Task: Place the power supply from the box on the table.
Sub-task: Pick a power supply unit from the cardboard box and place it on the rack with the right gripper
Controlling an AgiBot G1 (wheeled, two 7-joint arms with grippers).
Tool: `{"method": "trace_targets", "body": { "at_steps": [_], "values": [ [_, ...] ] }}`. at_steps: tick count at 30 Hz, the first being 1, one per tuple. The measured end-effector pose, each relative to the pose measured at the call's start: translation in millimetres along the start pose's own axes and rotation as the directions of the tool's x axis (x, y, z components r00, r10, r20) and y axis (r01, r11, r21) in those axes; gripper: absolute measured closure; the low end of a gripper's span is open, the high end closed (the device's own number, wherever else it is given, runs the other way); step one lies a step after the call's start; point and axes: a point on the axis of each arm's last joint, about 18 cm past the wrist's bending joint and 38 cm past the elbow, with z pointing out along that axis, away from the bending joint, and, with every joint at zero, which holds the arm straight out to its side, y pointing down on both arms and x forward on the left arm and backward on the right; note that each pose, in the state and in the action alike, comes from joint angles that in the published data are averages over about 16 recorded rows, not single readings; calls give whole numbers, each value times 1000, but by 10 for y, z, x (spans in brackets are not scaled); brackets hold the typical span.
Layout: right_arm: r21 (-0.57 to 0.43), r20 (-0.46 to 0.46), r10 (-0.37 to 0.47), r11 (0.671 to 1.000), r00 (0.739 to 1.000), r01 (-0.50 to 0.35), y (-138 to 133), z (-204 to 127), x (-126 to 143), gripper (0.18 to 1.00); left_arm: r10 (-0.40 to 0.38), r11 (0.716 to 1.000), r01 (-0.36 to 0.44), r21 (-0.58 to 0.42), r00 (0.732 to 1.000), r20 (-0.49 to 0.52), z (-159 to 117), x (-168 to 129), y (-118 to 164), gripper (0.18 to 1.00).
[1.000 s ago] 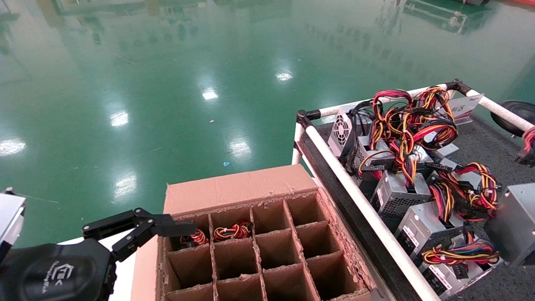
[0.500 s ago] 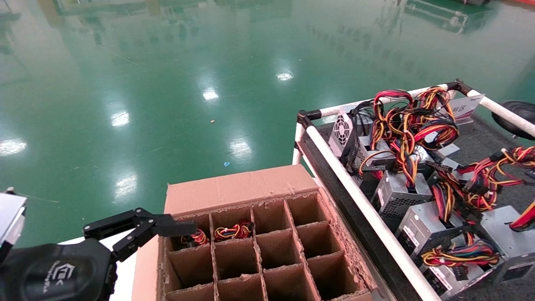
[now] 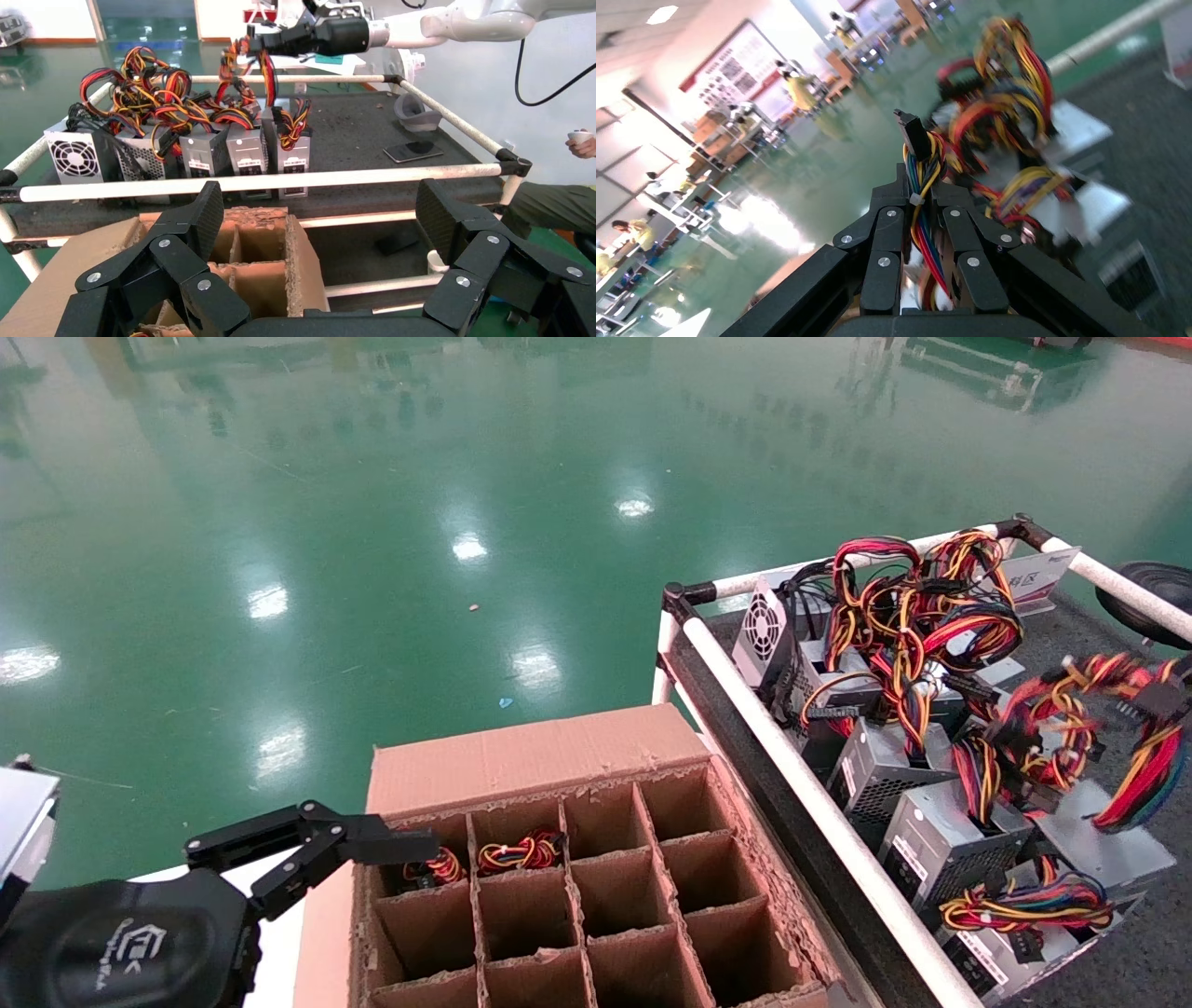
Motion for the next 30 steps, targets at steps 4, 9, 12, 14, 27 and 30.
{"method": "trace_targets", "body": {
  "at_steps": [4,9,12,14,27,30],
  "values": [
    [-8,-31,5,1000,999,-5,33,-11,68,957,0,1000,0,0,1000,0,0,0,0,184],
    [-13,-69,-2,1000,998,1,39,-45,140,957,0,1000,0,0,1000,0,0,0,0,184],
    [-10,-84,-10,1000,996,9,18,-60,167,958,0,1000,0,0,1000,0,0,0,0,184],
    [-6,-93,-16,1000,996,15,-3,-69,180,958,0,1000,0,0,1000,0,0,0,0,184],
    [13,-129,-47,999,991,49,-151,-156,217,958,0,1000,0,0,1000,0,0,0,0,184],
    [12,-130,-52,998,990,54,-170,-178,214,958,0,1000,0,0,1000,0,0,0,0,184]
  ]
}}
